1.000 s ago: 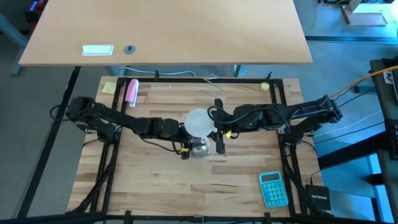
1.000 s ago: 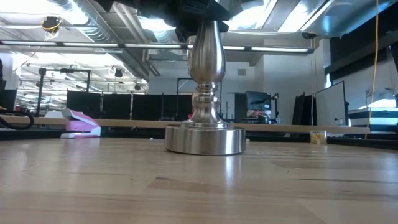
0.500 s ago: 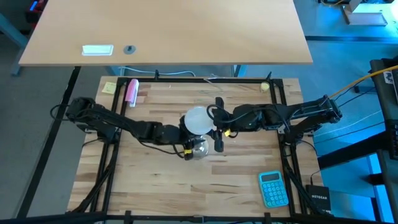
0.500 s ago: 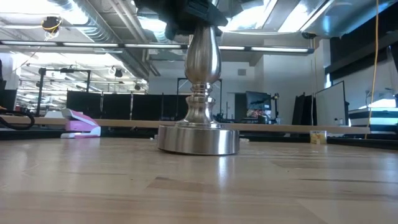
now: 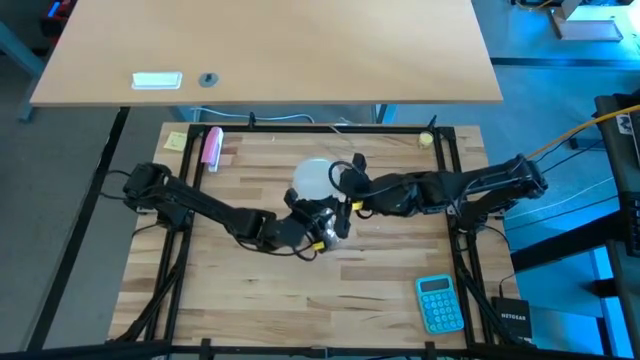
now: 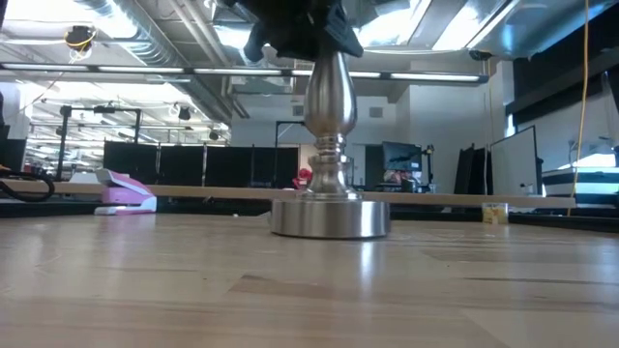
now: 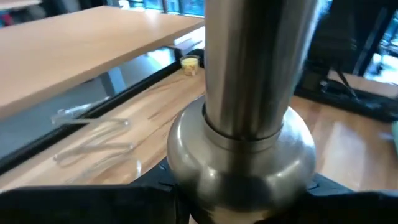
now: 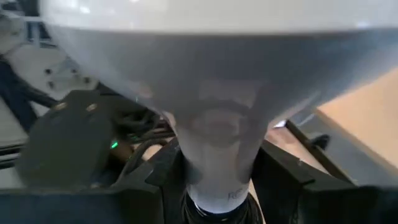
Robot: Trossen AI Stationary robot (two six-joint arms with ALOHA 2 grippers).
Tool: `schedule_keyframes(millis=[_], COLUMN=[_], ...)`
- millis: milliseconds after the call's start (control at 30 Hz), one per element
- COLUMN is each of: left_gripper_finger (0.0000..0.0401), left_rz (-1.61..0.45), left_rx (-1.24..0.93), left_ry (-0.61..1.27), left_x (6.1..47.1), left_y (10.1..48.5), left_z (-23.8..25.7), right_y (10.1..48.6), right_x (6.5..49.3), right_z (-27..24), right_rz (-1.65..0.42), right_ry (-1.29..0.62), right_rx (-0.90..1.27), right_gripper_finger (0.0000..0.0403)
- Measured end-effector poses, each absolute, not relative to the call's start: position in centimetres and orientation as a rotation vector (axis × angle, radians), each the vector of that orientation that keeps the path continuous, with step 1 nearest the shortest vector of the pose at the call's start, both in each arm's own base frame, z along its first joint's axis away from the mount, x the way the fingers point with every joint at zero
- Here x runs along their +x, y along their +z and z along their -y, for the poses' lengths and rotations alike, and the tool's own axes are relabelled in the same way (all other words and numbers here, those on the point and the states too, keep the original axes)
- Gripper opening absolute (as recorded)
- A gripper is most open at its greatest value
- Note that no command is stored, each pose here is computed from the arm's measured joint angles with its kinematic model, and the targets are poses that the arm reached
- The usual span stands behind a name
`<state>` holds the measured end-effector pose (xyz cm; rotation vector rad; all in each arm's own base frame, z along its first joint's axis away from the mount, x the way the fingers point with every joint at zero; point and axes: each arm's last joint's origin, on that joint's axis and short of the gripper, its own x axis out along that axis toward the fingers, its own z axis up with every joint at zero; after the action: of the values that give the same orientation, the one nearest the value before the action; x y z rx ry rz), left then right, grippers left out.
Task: Screw lightbulb
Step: Insert the light bulb into the lamp
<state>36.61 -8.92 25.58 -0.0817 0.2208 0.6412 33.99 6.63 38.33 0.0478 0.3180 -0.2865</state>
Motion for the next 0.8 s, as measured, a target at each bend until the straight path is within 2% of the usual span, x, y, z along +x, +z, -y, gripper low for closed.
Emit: schedule_keyframes(millis=[167, 433, 633, 700, 800], left_gripper_finger=[0.0125, 0.0131, 0.0261, 0.0289, 0.0306], left_rz=[-0.22, -0.252, -0.251, -0.262, -0.259], left_rx=[-0.113, -0.073, -0.088, -0.08, -0.045], left_ry=[0.686, 0.637, 0.575, 0.547, 0.5], left_x=[36.6, 36.5, 36.0, 35.4, 34.5], left_y=[25.4, 25.5, 26.8, 27.4, 28.8], left_z=[9.2, 9.7, 9.8, 10.0, 10.5], right_y=[38.2, 38.4, 39.1, 39.3, 39.6], right_x=[33.9, 33.5, 32.7, 32.7, 32.2], right_z=[-7.4, -8.3, -8.1, -8.1, -8.1], right_rz=[-0.311, -0.313, -0.302, -0.3, -0.304], right_ry=[-0.34, -0.29, -0.277, -0.267, -0.214], right_rx=[0.016, -0.036, -0.038, -0.039, -0.046], right_gripper_finger=[0.0156, 0.0156, 0.0156, 0.0156, 0.0156])
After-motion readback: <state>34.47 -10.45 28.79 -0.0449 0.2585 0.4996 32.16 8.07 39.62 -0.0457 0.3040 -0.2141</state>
